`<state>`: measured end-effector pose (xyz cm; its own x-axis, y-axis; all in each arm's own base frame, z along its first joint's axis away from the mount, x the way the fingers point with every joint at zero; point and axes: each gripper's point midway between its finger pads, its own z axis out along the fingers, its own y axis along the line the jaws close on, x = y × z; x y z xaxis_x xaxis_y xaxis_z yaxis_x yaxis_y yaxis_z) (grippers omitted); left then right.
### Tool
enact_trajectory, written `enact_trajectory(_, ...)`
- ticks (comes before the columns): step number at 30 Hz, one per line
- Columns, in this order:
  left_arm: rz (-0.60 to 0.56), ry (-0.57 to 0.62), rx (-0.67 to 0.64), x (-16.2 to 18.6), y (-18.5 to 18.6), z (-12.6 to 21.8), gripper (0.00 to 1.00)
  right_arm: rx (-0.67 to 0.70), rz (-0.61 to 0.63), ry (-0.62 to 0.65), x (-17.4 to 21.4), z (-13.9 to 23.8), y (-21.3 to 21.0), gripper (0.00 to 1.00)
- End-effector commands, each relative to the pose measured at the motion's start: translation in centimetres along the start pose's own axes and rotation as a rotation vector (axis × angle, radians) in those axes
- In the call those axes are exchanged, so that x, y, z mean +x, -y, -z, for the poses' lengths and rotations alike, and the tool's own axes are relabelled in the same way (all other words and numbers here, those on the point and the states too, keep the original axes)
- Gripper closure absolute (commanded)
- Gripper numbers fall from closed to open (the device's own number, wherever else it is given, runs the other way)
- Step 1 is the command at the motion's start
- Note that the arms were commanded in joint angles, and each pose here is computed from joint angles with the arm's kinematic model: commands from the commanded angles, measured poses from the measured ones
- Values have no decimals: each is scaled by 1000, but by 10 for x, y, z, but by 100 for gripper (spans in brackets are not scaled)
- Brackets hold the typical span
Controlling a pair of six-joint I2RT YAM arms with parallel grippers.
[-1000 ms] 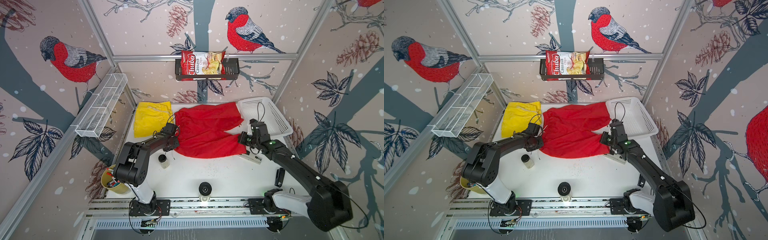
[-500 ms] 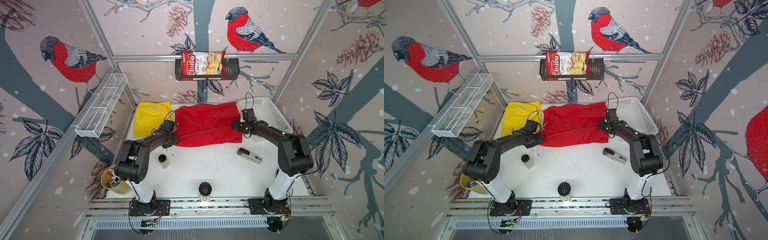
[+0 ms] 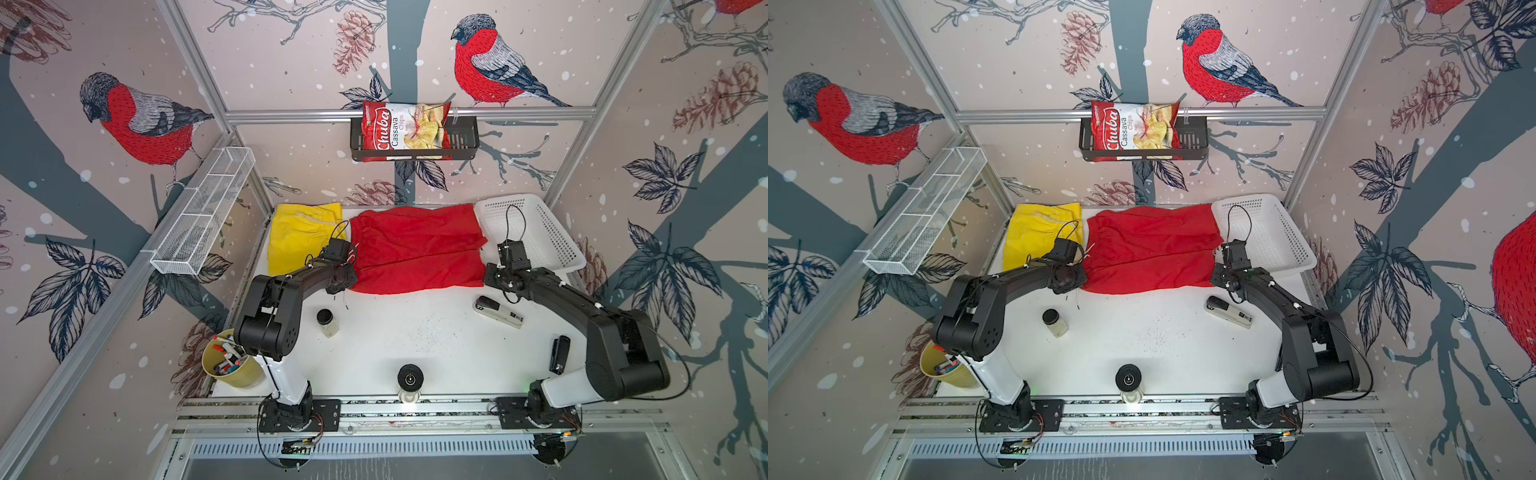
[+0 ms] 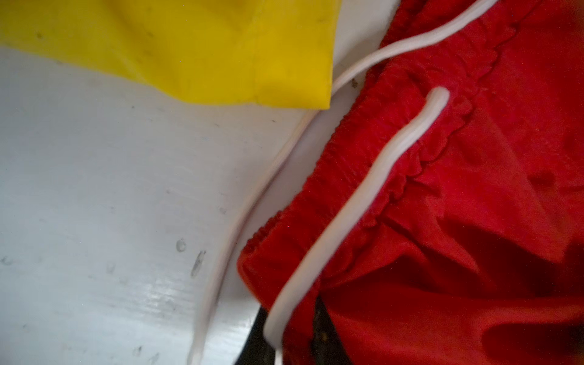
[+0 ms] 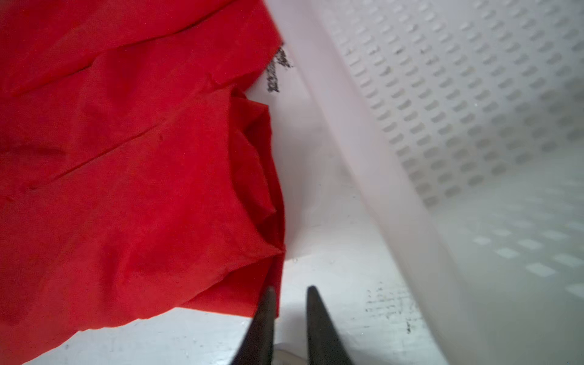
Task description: Fold and stack the shorts
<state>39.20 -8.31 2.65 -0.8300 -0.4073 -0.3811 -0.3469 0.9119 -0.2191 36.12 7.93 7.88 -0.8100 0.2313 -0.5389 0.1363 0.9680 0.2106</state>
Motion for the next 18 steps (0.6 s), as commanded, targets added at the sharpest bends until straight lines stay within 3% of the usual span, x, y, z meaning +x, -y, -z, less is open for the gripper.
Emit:
enact_trajectory(1, -6, -5, 6, 1, 0, -1, 82, -88, -30, 16, -9, -5, -11, 65)
enact_trajectory(4, -5, -16, -1, 4, -2, -4, 79, -134, -50, -6, -11, -16, -16, 55)
enact_trajectory(10, -3, -27, -6, 7, -2, -8, 78, -227, -85, -52, -10, -37, -31, 55)
enact_trajectory(14, -4, -27, -6, 6, -2, -10, 78, -254, -98, -51, -13, -45, -34, 67)
enact_trajectory(18, -2, -31, -7, 7, -2, -11, 81, -305, -110, -44, -18, -39, -41, 95)
